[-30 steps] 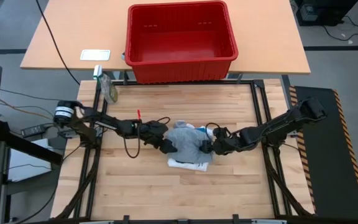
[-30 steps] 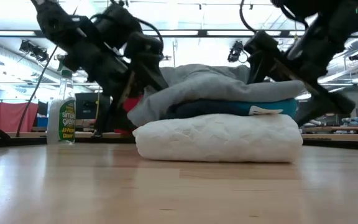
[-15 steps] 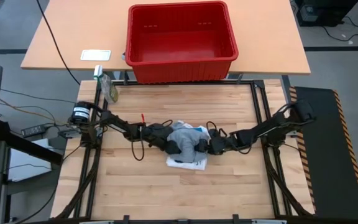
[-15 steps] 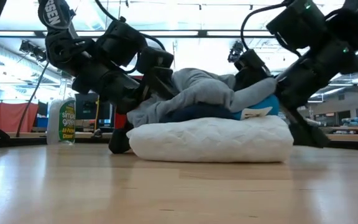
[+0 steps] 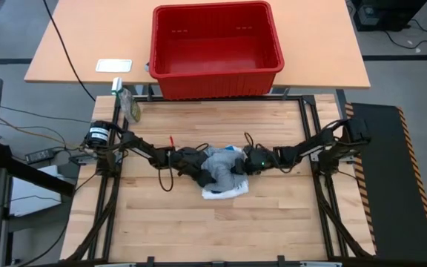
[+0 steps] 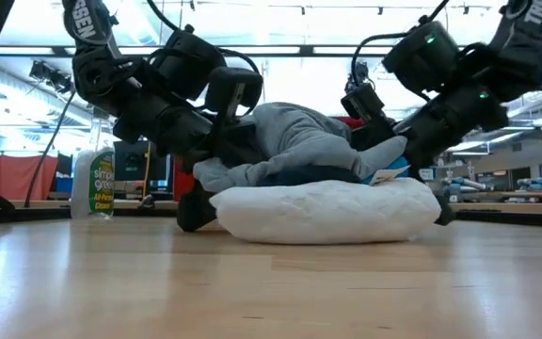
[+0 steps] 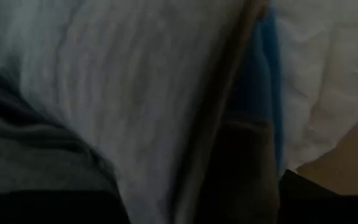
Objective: Fold laundry
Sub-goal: Put the stacked laundry into the red laundry bin
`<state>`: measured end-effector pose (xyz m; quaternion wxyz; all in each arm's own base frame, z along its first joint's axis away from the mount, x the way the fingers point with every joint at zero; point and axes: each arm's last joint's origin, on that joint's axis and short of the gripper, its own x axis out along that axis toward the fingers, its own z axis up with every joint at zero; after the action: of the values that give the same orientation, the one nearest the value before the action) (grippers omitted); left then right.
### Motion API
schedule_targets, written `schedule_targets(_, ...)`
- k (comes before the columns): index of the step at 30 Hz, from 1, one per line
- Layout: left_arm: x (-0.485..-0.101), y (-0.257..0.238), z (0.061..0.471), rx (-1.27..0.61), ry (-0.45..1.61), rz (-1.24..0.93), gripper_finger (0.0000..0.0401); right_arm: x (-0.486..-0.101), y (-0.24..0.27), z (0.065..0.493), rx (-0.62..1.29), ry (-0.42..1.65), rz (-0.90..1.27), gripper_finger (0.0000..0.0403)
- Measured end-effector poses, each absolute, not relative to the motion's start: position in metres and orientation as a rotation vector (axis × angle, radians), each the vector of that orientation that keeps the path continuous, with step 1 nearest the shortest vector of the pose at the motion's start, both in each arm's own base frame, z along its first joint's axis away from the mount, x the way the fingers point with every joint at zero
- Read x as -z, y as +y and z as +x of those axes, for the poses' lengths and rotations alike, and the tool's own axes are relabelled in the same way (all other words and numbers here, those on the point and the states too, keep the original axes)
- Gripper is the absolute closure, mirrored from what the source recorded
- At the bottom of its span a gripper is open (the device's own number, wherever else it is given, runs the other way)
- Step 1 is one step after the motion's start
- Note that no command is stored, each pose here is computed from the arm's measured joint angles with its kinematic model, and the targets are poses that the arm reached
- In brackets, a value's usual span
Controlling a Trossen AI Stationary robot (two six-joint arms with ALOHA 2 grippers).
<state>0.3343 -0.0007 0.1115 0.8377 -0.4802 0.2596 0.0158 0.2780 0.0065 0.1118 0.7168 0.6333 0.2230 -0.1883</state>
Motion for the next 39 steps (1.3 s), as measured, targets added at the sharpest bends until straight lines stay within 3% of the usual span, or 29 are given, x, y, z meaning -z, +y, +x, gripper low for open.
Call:
schedule_targets(11,-0.151,0.046,0.327,-0.138,0.345,-1.022,0.03,-0.144,-0.051,0.271,0.357,0.341,1.353,0.0233)
schedule_targets(18,-0.224,0.07,0.327,-0.196,0.175,-0.94,0.0302,-0.201,-0.084,0.256,0.226,0.109,1.291,0.0234)
schedule_targets(28,-0.325,0.125,0.337,-0.37,0.241,-0.709,0.0302,-0.294,-0.144,0.252,0.254,0.044,0.995,0.0237)
schedule_targets(33,-0.359,0.169,0.32,-0.456,0.151,-0.657,0.0304,-0.335,-0.191,0.255,0.267,-0.014,0.844,0.024)
schedule_targets(39,-0.374,0.223,0.304,-0.509,0.113,-0.603,0.0306,-0.356,-0.252,0.276,0.276,-0.015,0.772,0.0243)
